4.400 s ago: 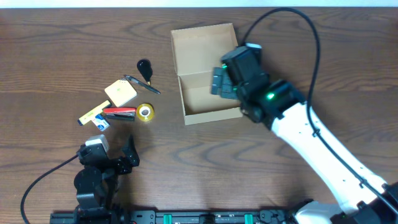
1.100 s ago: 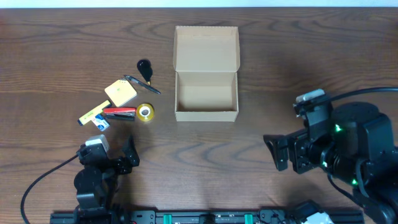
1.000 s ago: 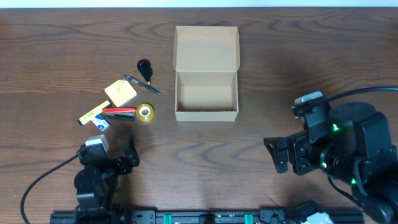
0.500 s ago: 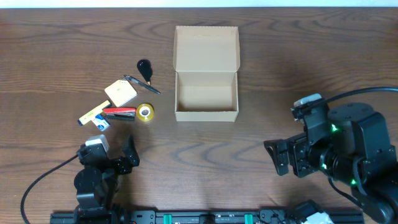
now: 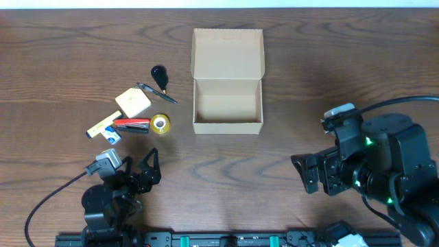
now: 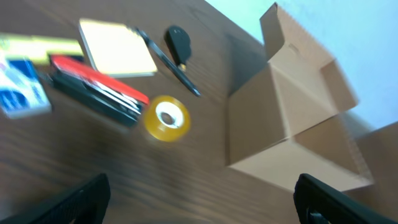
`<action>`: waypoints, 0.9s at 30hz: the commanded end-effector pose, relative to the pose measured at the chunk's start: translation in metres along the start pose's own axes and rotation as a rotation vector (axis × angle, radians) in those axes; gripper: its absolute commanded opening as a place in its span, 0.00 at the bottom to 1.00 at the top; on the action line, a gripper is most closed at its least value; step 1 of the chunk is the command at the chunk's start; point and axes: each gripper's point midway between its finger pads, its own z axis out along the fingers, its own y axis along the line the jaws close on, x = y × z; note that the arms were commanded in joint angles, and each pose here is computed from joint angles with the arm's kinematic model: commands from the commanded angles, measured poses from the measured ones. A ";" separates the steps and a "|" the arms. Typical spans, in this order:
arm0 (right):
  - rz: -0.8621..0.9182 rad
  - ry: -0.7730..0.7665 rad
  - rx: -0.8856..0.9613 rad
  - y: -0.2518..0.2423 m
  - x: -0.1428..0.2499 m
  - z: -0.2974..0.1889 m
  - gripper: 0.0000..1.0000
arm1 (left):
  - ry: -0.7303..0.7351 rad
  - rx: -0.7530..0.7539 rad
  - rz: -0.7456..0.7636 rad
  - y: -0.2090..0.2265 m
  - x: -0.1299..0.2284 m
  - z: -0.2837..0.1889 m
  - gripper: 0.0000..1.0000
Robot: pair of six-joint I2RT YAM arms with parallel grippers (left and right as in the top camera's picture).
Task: Pack container
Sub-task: 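Retract the right gripper away from the box to the right, then reach the left gripper down and grasp the red-and-black stapler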
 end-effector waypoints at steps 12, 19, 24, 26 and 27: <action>-0.007 -0.016 -0.005 0.001 -0.003 -0.005 0.99 | -0.066 0.007 -0.067 -0.019 -0.036 -0.005 0.96; -0.007 -0.016 -0.005 0.001 -0.003 -0.005 0.99 | 0.096 -0.177 0.080 -0.024 -0.066 0.001 0.96; -0.007 -0.016 -0.005 0.001 -0.003 -0.005 0.99 | 0.209 -0.290 0.182 -0.024 -0.094 0.019 0.96; -0.007 -0.016 -0.005 0.001 -0.003 -0.005 0.99 | 0.258 -0.334 0.229 -0.021 -0.105 0.030 0.96; -0.007 -0.016 -0.005 0.001 -0.003 -0.005 0.99 | 0.283 -0.354 0.253 -0.020 -0.110 0.036 0.96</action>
